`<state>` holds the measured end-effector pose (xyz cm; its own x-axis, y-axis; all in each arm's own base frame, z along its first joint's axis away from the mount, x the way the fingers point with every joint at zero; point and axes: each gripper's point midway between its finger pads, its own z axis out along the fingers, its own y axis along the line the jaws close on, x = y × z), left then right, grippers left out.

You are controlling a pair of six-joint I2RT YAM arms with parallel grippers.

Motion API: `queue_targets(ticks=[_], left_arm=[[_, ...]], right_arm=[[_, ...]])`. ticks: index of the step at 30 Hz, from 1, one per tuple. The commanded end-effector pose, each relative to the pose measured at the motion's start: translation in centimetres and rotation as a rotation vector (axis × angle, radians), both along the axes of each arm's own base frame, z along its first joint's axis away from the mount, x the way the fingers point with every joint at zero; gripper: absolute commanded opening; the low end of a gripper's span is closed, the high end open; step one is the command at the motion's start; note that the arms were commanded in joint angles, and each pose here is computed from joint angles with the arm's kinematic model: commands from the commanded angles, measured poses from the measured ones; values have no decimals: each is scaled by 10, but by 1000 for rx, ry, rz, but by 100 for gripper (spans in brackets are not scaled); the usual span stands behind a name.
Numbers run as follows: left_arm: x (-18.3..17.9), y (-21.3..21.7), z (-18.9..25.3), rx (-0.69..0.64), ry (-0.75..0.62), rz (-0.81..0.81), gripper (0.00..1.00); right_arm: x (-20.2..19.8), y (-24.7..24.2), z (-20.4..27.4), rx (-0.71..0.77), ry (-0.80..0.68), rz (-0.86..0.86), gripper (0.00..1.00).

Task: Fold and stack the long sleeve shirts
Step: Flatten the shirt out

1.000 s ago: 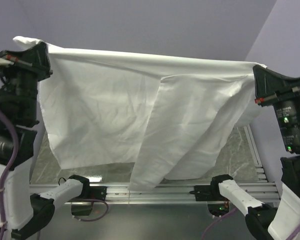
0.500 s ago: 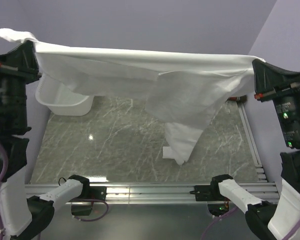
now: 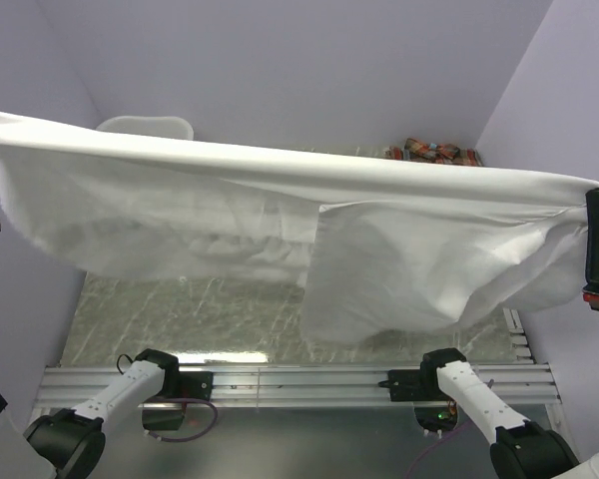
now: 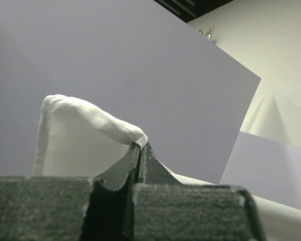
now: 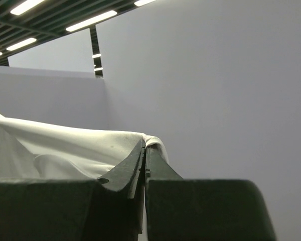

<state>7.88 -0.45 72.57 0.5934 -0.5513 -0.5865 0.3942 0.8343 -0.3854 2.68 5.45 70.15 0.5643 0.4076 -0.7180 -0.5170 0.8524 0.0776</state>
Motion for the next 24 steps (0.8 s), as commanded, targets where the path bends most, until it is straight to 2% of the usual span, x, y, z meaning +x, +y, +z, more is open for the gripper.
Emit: queue_targets(ticks=[1, 6, 11, 13, 15, 16, 19, 24], left_arm=[[-5, 61, 4, -155, 6, 311, 1], [42, 52, -10, -126, 96, 330, 1], [127, 41, -57, -79, 285, 407, 0], [170, 30, -90, -46, 380, 412, 1], [197, 21, -111, -35, 427, 400, 1], [225, 12, -140, -12, 495, 390, 1], [275, -3, -202, 7, 624, 383, 0], [333, -15, -297, 24, 782, 406, 2]], right_arm=[[-19, -56, 30, 195, -112, -244, 0], [37, -46, 19, 174, -5, -243, 0], [131, -41, -26, 140, 208, -310, 0], [180, -38, -58, 121, 315, -349, 0], [214, -39, -85, 113, 385, -390, 0], [239, -37, -110, 98, 434, -405, 0], [287, -33, -161, 64, 541, -432, 3], [361, -29, -249, 27, 726, -442, 10]])
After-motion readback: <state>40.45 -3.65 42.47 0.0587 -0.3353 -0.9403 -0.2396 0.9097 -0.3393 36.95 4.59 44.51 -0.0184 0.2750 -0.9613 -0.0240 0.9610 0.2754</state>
